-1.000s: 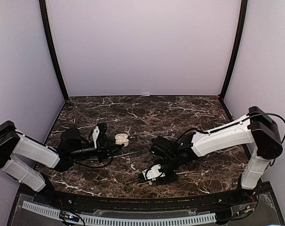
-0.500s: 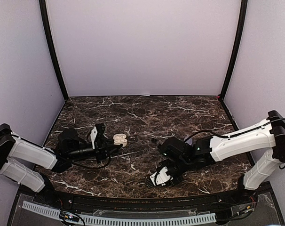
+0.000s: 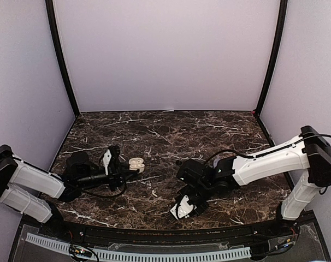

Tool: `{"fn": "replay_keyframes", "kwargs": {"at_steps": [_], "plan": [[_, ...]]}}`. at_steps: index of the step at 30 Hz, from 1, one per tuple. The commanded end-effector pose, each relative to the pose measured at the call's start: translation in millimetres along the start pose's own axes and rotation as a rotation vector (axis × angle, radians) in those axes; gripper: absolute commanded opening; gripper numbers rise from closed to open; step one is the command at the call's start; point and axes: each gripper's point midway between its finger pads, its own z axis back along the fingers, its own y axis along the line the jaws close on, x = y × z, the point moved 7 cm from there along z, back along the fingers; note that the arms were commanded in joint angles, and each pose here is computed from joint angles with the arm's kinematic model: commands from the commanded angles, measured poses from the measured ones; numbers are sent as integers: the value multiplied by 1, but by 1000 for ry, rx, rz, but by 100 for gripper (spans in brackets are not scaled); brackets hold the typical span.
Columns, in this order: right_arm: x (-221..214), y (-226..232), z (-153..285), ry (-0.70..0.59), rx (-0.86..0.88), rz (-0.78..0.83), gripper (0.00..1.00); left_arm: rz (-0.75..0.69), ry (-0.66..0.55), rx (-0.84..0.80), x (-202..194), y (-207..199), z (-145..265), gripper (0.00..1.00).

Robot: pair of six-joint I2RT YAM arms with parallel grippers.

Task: Insert the wireless bluetooth earbuds into the charging case
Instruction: Pick up the left earbud from the center of the board.

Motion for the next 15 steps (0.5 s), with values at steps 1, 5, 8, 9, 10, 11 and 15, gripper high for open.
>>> {"fn": "replay_keyframes", "kwargs": {"at_steps": [1,5,8,9,10,11,15], "plan": [[6,-1,-2,4,46,59,35,-24,-46,16,8,1,6,8],[5,-4,-5,32,72,77,35,-26,-49,21,8,2,7,8],[5,-6,-9,44,90,89,35,-27,-52,22,8,2,8,8],[5,-6,-10,47,96,91,35,-28,-52,24,8,3,9,8],[5,-7,-10,51,101,95,35,-29,-53,25,8,3,9,8],[6,-9,-11,53,102,98,35,-28,-53,25,8,2,9,8],[7,-12,-13,72,113,114,34,-31,-53,28,7,3,10,8]]}}
